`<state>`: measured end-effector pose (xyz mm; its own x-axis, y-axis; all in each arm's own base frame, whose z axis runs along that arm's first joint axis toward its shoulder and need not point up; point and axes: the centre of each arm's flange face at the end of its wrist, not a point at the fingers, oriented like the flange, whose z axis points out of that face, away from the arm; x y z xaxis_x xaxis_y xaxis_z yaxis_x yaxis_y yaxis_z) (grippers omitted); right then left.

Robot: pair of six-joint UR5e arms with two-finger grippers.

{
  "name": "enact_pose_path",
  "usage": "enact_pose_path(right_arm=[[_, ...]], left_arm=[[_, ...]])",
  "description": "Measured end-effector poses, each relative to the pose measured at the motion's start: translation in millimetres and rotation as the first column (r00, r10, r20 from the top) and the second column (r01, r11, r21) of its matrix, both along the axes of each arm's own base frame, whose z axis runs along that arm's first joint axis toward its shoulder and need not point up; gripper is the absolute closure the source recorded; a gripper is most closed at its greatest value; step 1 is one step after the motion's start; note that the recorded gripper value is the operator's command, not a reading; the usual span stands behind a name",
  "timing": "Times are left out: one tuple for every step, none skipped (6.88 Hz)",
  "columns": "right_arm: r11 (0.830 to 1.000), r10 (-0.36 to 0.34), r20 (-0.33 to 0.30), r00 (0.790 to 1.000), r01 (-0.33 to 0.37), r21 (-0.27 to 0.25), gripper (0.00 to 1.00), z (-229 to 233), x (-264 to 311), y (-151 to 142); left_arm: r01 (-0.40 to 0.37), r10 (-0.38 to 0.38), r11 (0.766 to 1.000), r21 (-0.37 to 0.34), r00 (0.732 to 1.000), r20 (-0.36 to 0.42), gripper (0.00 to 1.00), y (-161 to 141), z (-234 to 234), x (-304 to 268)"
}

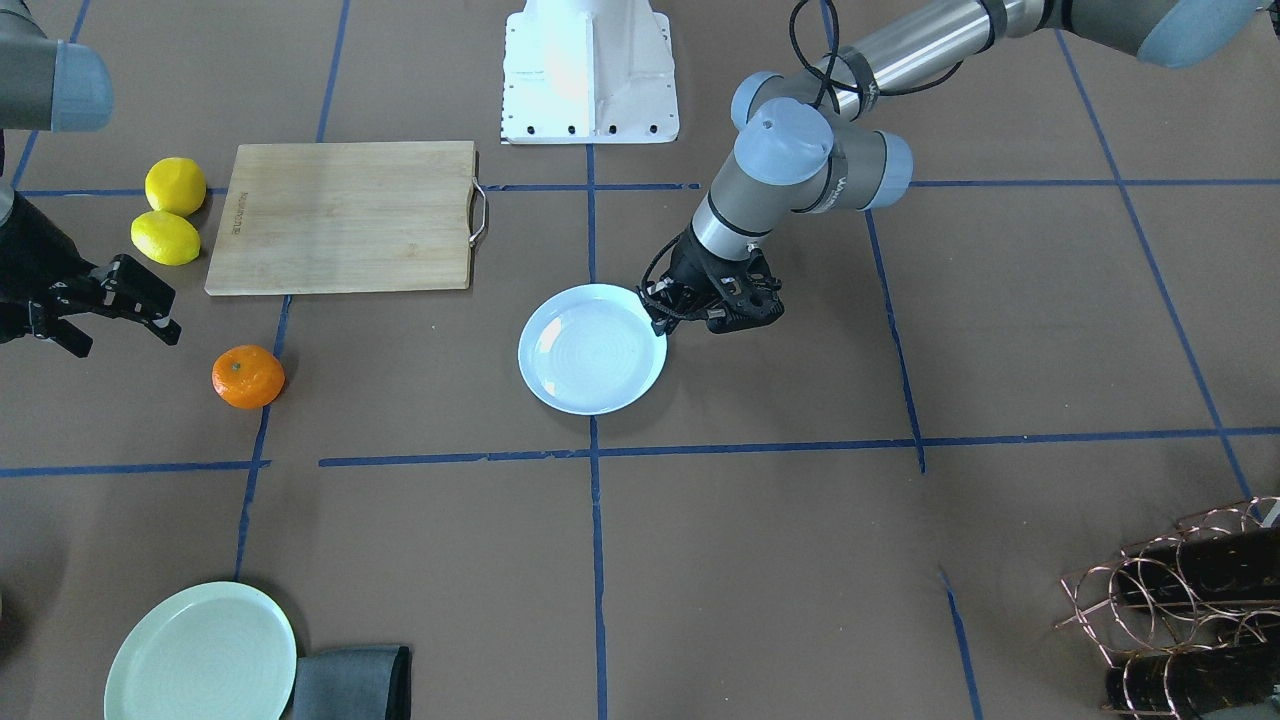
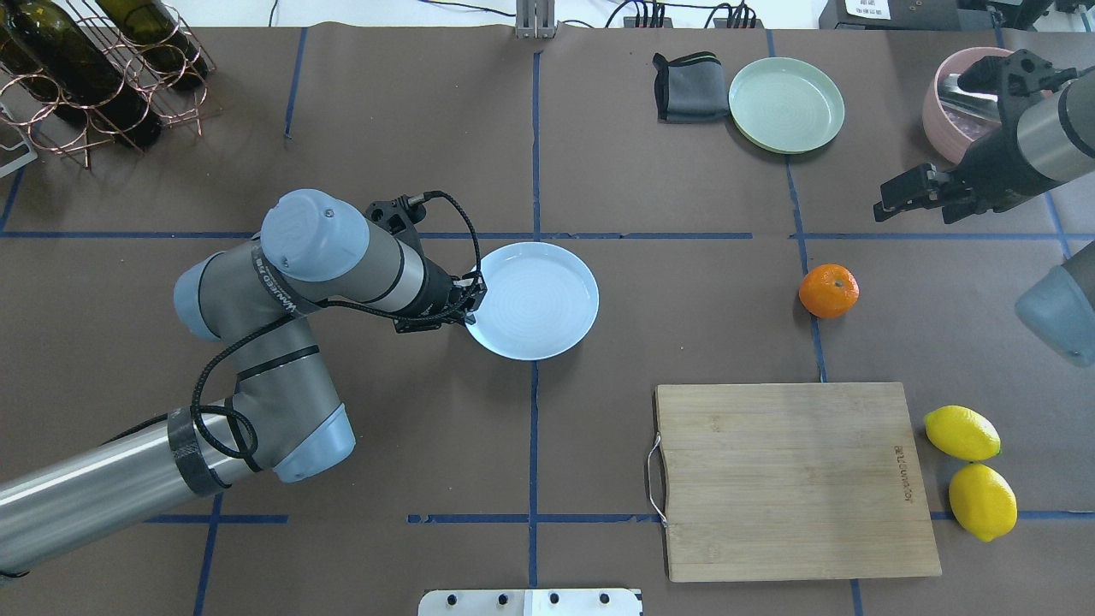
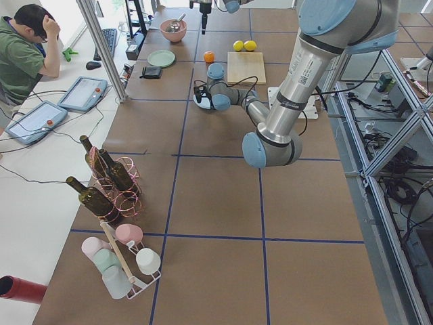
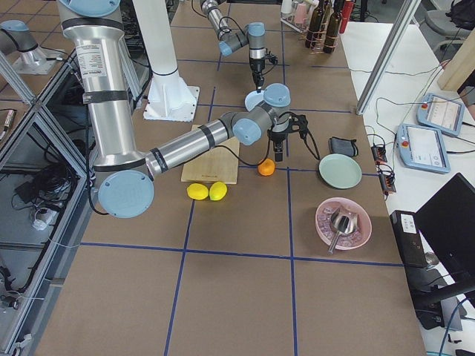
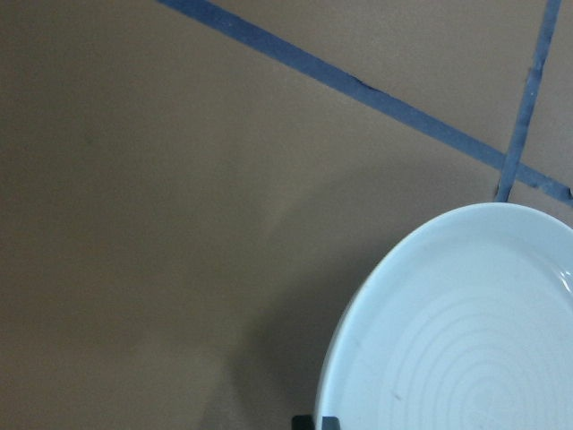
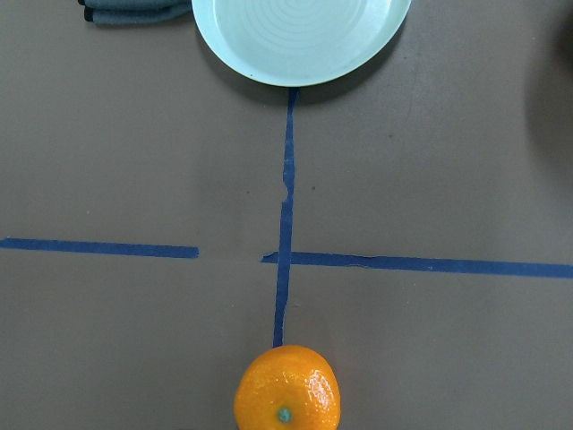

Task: Pick orange to plate
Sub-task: 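Push the plate to center with left gripper while right gripper nears orange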

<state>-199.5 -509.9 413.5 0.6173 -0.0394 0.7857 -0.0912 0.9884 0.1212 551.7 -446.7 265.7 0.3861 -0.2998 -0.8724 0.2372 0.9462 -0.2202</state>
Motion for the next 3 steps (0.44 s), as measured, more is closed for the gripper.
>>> enact_pose_path(right_arm=[[1.0,0.0,0.0,1.0,0.0,0.0,0.0,0,0,0],[1.0,-0.001,-0.002,1.0,0.001,-0.001,0.0,1,-1,0],[1.0,-0.004,-0.008,1.0,0.004,-0.001,0.0,2,-6,1]], left_arm=[[0.001,-0.001,1.0,0.004,1.0,0.003,0.0,0,1,-2],[0.008,-0.008,1.0,0.007,1.0,0.001,0.0,-4,1,-7],[0.021,-0.021,1.0,0.013,1.0,-0.004,0.0,-13,-3,-19]])
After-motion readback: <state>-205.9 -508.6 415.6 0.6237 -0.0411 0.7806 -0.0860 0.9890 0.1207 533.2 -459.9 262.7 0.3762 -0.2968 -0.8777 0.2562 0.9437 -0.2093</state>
